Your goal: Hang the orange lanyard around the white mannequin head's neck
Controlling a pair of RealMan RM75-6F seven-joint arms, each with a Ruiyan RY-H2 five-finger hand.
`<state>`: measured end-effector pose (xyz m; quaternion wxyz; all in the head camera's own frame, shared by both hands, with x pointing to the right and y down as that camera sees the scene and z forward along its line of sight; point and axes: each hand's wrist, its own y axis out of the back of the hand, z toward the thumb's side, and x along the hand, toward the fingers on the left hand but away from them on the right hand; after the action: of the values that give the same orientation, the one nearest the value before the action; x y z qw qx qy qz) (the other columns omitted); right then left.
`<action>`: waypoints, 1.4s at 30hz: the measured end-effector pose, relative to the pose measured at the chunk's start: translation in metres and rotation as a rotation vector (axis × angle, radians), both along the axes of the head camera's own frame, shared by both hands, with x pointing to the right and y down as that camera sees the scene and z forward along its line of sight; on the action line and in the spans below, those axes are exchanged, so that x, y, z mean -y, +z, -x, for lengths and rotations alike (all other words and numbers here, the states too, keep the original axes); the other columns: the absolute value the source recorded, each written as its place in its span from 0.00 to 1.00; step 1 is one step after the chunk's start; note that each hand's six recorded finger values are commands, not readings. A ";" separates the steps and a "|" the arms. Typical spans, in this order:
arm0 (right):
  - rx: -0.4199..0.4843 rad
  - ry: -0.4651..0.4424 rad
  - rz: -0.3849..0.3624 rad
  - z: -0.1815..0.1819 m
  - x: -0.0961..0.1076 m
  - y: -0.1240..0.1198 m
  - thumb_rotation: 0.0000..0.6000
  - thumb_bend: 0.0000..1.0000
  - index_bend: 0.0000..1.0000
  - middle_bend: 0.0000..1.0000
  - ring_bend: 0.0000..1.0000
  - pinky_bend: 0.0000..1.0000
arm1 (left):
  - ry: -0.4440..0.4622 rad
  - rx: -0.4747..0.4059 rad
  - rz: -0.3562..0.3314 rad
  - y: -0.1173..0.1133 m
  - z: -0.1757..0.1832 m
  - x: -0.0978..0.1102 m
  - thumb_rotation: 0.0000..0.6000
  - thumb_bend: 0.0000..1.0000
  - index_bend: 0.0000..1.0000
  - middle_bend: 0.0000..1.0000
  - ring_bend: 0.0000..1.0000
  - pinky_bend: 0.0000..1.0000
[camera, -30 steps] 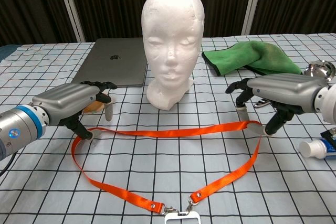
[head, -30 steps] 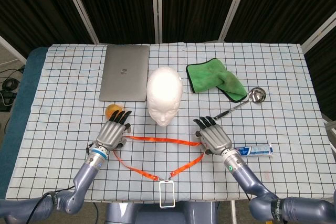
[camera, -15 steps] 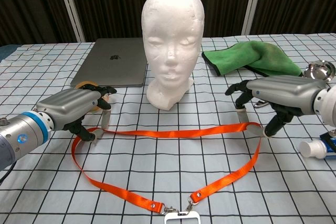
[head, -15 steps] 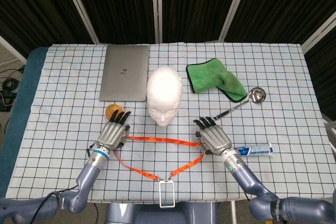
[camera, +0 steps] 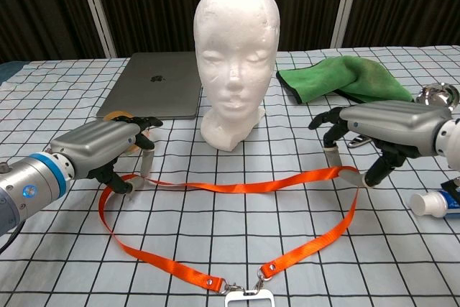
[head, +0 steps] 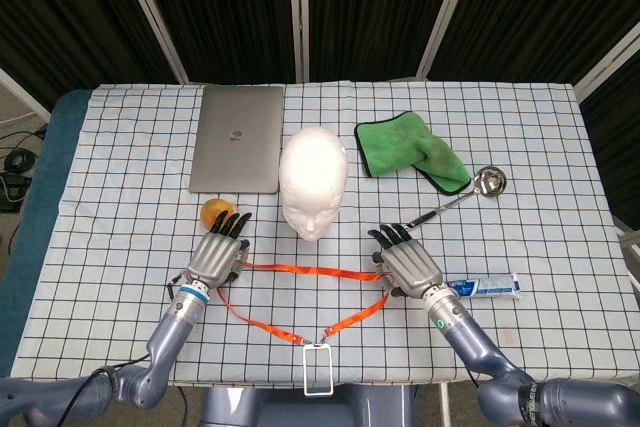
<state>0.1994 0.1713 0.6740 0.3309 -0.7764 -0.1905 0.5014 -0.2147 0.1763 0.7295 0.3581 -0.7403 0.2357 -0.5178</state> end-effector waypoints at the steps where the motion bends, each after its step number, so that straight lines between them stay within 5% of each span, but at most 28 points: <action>1: 0.005 -0.002 -0.005 0.000 0.000 -0.002 1.00 0.47 0.71 0.10 0.00 0.00 | 0.002 -0.005 -0.006 -0.002 0.000 0.000 1.00 0.45 0.67 0.00 0.00 0.00; 12: 0.088 -0.017 -0.087 0.002 0.003 -0.032 1.00 0.47 0.71 0.11 0.00 0.00 | 0.013 -0.113 -0.107 -0.043 0.002 0.004 1.00 0.45 0.70 0.00 0.00 0.00; 19: 0.240 0.021 -0.178 0.009 0.015 -0.073 1.00 0.47 0.72 0.12 0.00 0.00 | -0.028 -0.223 -0.182 -0.085 0.014 0.016 1.00 0.45 0.70 0.00 0.00 0.00; 31: 0.414 0.114 -0.291 0.015 0.048 -0.144 1.00 0.47 0.72 0.13 0.00 0.00 | -0.139 -0.366 -0.210 -0.144 0.032 0.052 1.00 0.45 0.73 0.00 0.00 0.00; 42: 0.474 0.215 -0.318 0.016 0.077 -0.162 1.00 0.47 0.72 0.14 0.00 0.00 | -0.215 -0.431 -0.212 -0.160 0.028 0.090 1.00 0.45 0.74 0.00 0.00 0.00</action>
<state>0.1837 0.0941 0.5124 0.3397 -0.7856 -0.4197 0.3022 -0.2428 0.0862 0.5691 0.3181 -0.7627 0.4365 -0.3558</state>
